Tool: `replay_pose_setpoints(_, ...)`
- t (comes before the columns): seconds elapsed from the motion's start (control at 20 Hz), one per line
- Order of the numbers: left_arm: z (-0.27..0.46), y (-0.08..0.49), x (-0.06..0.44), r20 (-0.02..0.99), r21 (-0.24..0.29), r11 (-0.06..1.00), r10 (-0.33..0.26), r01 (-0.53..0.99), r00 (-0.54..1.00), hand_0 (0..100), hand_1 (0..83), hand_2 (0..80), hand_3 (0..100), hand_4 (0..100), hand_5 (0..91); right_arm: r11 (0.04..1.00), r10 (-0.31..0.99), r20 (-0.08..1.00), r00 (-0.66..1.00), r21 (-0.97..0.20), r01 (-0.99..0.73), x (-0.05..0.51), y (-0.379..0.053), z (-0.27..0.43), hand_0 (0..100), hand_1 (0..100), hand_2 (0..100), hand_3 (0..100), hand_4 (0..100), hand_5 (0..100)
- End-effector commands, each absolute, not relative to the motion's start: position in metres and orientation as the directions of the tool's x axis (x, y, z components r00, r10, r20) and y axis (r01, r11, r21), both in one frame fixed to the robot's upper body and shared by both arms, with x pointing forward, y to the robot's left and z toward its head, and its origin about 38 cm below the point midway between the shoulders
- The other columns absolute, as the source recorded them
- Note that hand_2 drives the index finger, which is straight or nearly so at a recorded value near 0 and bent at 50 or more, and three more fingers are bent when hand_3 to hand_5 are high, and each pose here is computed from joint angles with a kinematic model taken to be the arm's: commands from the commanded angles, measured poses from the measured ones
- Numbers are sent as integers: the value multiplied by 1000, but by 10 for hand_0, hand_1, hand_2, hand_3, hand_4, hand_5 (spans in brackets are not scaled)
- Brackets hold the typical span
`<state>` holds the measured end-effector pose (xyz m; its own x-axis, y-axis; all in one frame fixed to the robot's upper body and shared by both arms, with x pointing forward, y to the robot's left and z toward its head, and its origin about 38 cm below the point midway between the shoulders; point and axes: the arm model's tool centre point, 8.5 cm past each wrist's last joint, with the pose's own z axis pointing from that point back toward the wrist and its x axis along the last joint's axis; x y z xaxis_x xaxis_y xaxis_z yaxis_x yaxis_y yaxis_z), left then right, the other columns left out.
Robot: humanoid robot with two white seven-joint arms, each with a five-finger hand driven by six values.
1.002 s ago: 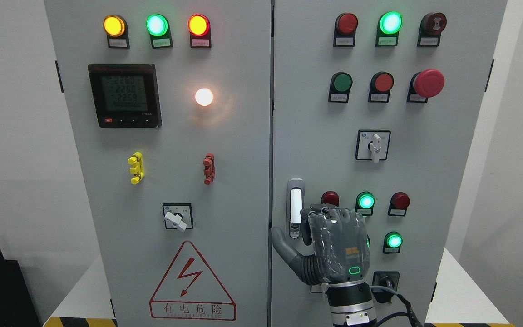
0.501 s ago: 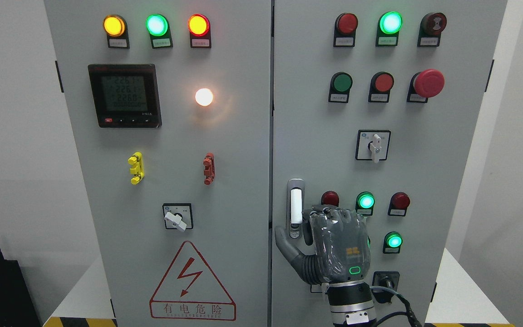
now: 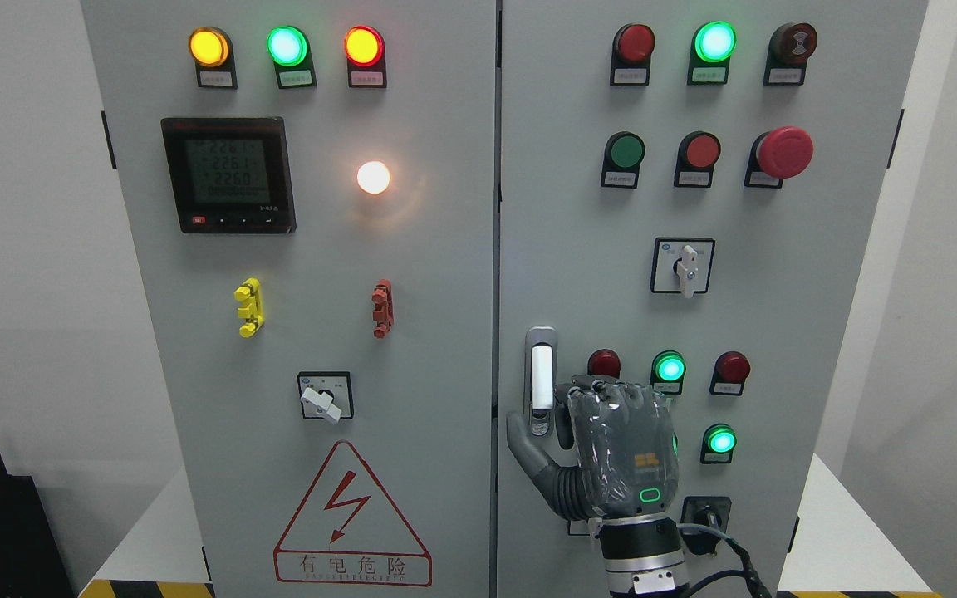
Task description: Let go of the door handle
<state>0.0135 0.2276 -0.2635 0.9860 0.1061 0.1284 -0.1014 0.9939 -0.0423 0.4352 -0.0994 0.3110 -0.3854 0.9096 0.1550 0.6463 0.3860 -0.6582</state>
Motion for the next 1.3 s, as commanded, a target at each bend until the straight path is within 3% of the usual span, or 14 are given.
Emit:
replay_pose_setpoints(0.0,-263,227,36,167,-46,995,93,-86,982,120,389,0,0,0,0,385,910,157,-383,-661,644,437,-100,311,340,528,1000,1000,1000,983)
replay_pose_setpoints(1.25,-263,227,36,166,-46,995,93,-86,982,120,389,0,0,0,0,399,907,181,-380,-658,639,439,-98,308,441,519,1000,1000,1000,983)
